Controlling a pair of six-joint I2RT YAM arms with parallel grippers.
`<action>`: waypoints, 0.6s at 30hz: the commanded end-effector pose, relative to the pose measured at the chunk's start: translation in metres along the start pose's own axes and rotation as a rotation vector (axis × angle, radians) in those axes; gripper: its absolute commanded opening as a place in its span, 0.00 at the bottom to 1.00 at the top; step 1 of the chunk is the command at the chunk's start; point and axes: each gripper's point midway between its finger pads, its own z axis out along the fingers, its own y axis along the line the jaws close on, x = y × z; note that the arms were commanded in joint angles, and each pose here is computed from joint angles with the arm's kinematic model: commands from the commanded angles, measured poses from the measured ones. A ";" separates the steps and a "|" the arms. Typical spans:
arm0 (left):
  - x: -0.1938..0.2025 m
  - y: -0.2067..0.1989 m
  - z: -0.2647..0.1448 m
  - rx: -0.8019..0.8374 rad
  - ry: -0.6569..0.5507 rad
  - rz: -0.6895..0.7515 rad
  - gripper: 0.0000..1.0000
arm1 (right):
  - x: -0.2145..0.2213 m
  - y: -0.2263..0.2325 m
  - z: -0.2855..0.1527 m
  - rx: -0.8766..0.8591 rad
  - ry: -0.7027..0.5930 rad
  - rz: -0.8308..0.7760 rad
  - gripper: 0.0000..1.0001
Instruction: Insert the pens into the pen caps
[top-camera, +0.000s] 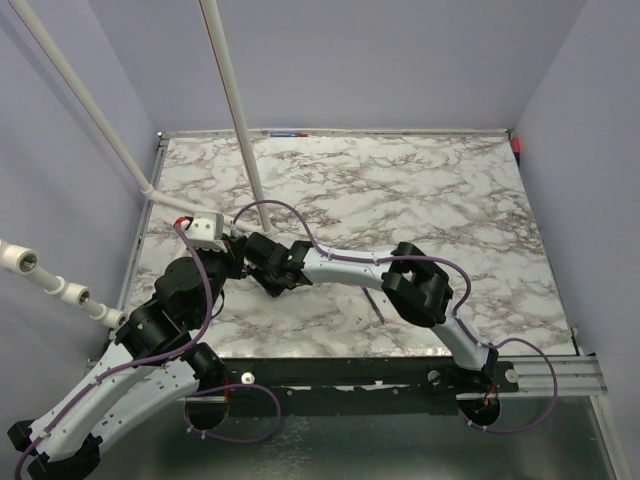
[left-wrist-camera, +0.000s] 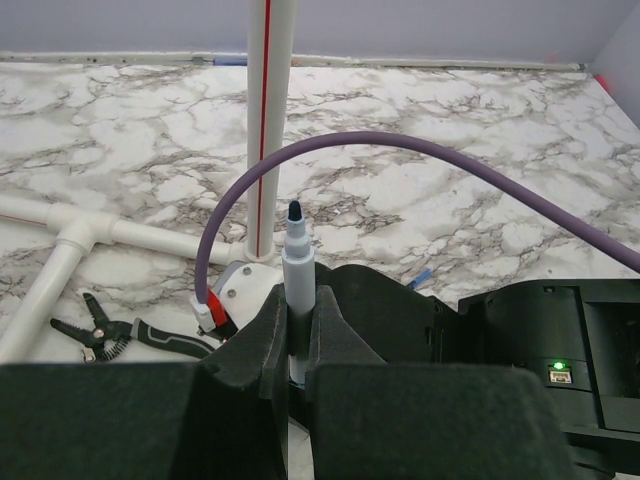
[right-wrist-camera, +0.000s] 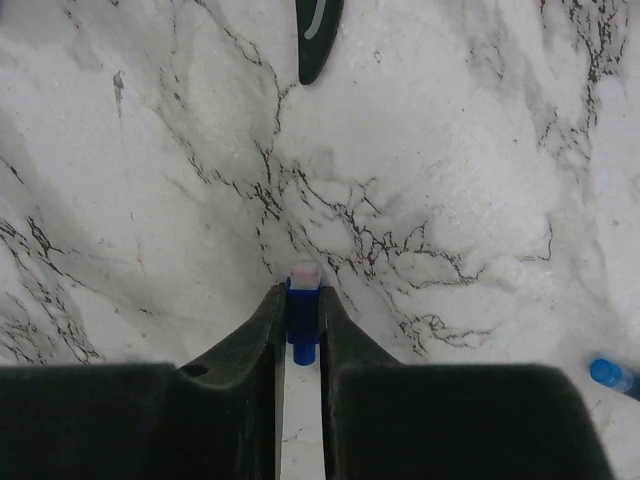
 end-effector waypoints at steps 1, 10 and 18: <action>-0.001 -0.002 -0.001 0.022 -0.006 0.006 0.00 | 0.023 -0.004 0.012 0.047 0.074 -0.036 0.08; 0.001 -0.004 0.000 0.032 0.001 0.009 0.00 | 0.010 0.000 -0.003 0.031 0.019 -0.006 0.01; 0.003 -0.007 0.002 0.040 0.013 0.014 0.00 | -0.009 -0.001 -0.047 0.020 -0.081 0.045 0.01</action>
